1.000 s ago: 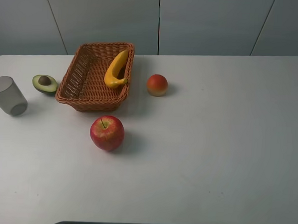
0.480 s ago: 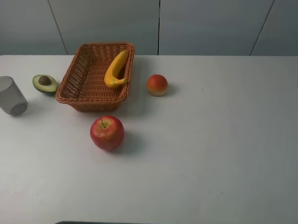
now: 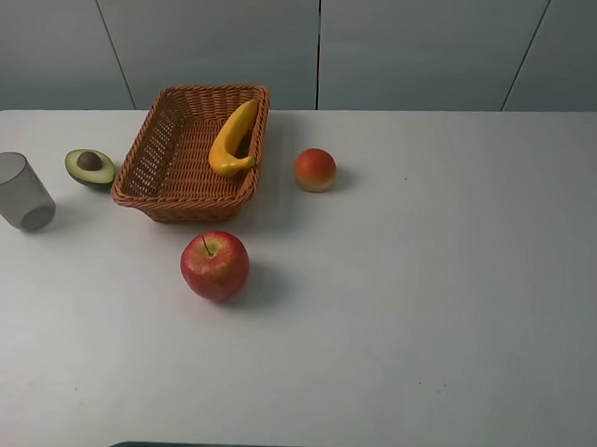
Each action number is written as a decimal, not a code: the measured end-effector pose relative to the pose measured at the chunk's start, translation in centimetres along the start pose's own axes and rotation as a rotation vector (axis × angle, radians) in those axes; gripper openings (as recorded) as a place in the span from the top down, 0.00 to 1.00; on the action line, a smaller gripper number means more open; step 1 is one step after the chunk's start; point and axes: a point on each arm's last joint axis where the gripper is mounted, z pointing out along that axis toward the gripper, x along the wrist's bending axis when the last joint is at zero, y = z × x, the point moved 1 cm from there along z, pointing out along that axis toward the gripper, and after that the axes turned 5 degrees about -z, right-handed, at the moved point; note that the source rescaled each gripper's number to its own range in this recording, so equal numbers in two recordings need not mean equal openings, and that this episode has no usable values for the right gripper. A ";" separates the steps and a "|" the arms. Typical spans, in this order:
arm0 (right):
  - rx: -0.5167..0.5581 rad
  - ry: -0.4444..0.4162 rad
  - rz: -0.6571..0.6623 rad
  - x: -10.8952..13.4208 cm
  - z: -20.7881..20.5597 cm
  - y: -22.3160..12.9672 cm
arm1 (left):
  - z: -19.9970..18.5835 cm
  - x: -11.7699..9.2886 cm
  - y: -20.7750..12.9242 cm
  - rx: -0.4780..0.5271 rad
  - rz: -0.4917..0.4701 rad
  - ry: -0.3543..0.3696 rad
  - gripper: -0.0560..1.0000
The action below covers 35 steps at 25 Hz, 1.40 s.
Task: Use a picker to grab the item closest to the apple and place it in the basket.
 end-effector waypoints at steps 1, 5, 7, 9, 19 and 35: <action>0.000 0.000 0.000 0.0 0.0 0.0 | 0.0 0.0 0.0 -0.002 0.000 -0.001 0.01; 0.000 0.000 0.000 0.0 0.0 0.0 | 0.0 0.0 0.1 -0.005 0.000 -0.002 0.01; 0.000 0.000 0.000 0.0 0.0 0.0 | 0.0 0.0 0.1 -0.005 0.000 -0.002 0.00; 0.000 0.000 0.000 0.0 0.0 0.0 | 0.0 0.0 0.1 -0.005 -0.006 -0.002 0.00; 0.000 0.000 0.000 0.0 0.0 0.0 | -0.3 0.0 -0.1 -0.041 -0.127 0.220 0.00; 0.000 0.000 0.000 0.0 0.0 0.0 | -0.4 -0.1 -0.2 -0.057 -0.178 0.332 0.00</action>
